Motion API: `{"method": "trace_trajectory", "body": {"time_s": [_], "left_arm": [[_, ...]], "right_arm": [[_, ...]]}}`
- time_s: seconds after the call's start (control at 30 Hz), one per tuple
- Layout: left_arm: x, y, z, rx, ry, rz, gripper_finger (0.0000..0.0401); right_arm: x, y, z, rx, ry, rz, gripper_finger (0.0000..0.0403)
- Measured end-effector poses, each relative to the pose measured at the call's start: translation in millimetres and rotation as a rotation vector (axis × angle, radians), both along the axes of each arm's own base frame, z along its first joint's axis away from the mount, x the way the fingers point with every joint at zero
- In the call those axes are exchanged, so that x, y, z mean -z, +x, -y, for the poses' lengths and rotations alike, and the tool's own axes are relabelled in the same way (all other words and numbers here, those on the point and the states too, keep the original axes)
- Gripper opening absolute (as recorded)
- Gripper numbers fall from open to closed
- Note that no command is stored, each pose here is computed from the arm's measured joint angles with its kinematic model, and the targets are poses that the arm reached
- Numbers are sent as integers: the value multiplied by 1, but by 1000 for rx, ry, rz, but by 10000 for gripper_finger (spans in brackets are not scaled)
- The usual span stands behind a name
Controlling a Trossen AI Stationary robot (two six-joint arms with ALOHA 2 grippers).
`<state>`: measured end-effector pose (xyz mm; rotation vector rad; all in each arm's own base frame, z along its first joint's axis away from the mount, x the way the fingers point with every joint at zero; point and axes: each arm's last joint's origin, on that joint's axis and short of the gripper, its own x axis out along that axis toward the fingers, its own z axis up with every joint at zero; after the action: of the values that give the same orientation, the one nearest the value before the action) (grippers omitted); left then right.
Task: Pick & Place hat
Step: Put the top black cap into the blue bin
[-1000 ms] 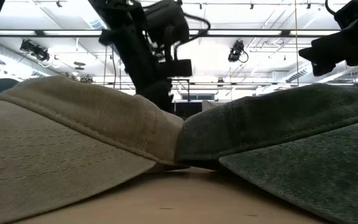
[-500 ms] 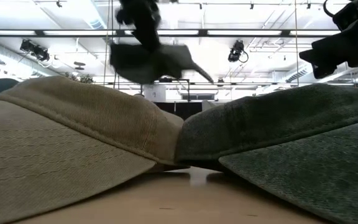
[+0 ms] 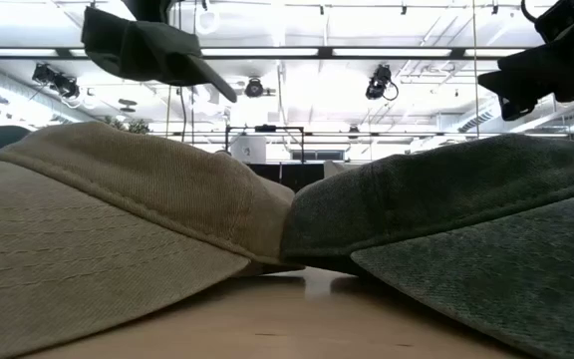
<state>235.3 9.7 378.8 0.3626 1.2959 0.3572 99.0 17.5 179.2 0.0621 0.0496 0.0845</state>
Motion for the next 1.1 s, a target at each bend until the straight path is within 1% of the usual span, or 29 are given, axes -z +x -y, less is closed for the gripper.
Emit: {"method": "trace_trajectory", "body": {"time_s": [0.13,0.2,0.3,0.43,0.5,0.6,0.7,0.77,0.83,0.93,1.1], "left_arm": [[1,-7,-14,53,-10,-99,7],[8,-7,-20,95,-23,-149,6],[30,-10,-31,111,-48,-250,6],[70,-14,-43,149,-60,-381,6],[86,-11,-48,187,-44,-383,6],[107,-4,-55,254,-10,-344,8],[122,5,-58,331,43,-292,11],[130,7,-59,353,62,-276,12],[135,7,-60,338,62,-260,15],[142,3,-63,275,40,-250,24],[150,-2,-70,108,4,-201,56]], "right_arm": [[-1,0,0,1,-2,7,159],[-1,0,0,0,-2,8,159],[-1,0,0,0,-2,10,159],[-1,0,0,0,-1,14,159],[-2,0,0,0,-2,17,159],[-2,0,0,0,-3,17,159],[-2,0,0,0,-10,18,159],[-2,0,0,-1,-23,18,159],[-2,0,0,-1,-26,19,159],[-1,0,0,-1,-27,17,159],[-1,0,0,0,-28,15,159]]}}
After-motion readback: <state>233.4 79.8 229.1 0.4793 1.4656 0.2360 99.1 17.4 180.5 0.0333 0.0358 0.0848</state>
